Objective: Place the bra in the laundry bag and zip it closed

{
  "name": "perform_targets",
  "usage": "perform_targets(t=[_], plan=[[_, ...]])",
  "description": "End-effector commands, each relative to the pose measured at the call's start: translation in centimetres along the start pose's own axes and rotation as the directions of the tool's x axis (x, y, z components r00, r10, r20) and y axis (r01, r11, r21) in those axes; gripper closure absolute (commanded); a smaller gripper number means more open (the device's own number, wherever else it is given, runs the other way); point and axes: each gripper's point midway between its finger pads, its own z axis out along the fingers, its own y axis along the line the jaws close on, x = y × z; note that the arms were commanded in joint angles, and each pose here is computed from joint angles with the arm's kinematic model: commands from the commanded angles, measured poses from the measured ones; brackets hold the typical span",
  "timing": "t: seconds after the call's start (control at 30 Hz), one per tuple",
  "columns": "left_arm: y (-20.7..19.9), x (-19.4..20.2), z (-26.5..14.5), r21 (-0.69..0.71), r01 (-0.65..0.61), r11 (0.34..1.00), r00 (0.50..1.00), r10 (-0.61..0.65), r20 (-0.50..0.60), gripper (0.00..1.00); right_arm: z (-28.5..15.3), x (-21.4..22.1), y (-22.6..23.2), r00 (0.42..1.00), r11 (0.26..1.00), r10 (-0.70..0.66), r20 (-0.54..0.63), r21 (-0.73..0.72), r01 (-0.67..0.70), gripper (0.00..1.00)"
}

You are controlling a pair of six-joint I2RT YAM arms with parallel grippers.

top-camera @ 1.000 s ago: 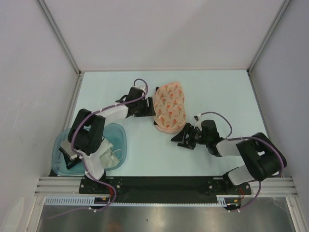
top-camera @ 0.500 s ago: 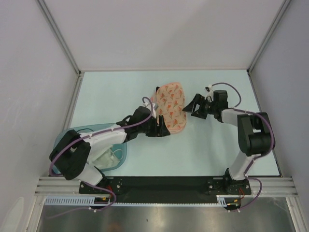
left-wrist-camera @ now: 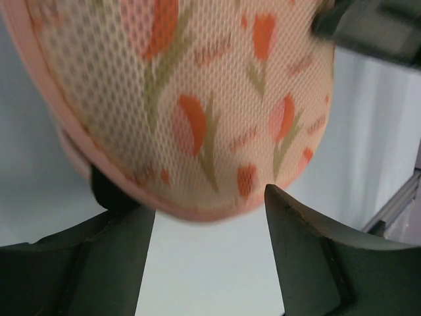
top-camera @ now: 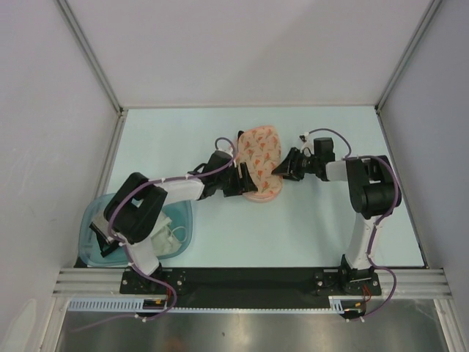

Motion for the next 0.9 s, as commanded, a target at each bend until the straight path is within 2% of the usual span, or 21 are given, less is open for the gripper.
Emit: perform_targets(t=[0.0,0.03,0.17,0.3,0.4,0.47,0.53,0.57,0.63,0.67,0.77,0.87], plan=[[0.5,-3.9,0.0,-0.053,-0.092,0.994,0.994,0.095,0.057,0.28,0.2,1.5,0.1,0.999,0.999,0.035,-0.006,-0.037,-0.035,0.56],[1.0,-4.6,0.0,-0.082,-0.103,0.991,0.991,0.109,0.074,0.28,0.0,1.3,0.4,0.999,0.999,0.037,0.013,-0.040,-0.036,0.57],[2.6,-5.7,0.4,-0.142,-0.176,0.974,0.983,0.182,0.031,0.29,-0.8,2.6,0.8,0.993,0.993,0.107,0.044,-0.050,-0.105,0.74],[3.0,-7.9,0.2,-0.220,-0.234,0.947,0.966,0.252,0.058,0.30,-1.7,6.5,1.6,0.968,0.968,0.247,0.053,-0.066,-0.243,0.73],[3.2,-9.3,-1.7,-0.280,-0.233,0.931,0.953,0.276,0.126,0.30,-1.7,6.6,4.7,0.955,0.955,0.274,0.113,-0.152,-0.256,0.69],[1.8,-9.6,-3.4,-0.251,-0.221,0.942,0.947,0.269,0.176,0.28,-1.5,7.2,5.6,0.944,0.941,0.312,0.105,-0.174,-0.292,0.66],[2.3,-7.9,-4.1,-0.245,-0.217,0.945,0.950,0.263,0.170,0.27,-1.5,6.2,7.2,0.940,0.931,0.322,0.114,-0.218,-0.293,0.64],[1.6,-8.0,-5.4,-0.248,-0.211,0.946,0.942,0.264,0.207,0.27,-1.4,5.8,7.5,0.939,0.930,0.323,0.119,-0.224,-0.292,0.59],[2.7,-6.1,-6.3,-0.263,-0.191,0.946,0.948,0.248,0.202,0.27,-1.3,5.1,8.0,0.942,0.934,0.311,0.125,-0.224,-0.278,0.53],[3.2,-4.7,-7.3,-0.260,-0.175,0.949,0.950,0.232,0.209,0.26,-1.2,4.9,8.1,0.945,0.938,0.301,0.129,-0.220,-0.269,0.47],[3.1,-2.8,-8.8,-0.253,-0.160,0.954,0.944,0.223,0.244,0.27,-1.0,4.7,7.6,0.949,0.944,0.289,0.124,-0.200,-0.261,0.38],[1.4,0.2,-9.7,-0.163,-0.191,0.968,0.941,0.228,0.251,0.32,-0.9,4.7,7.7,0.951,0.942,0.290,0.110,-0.208,-0.264,0.34]])
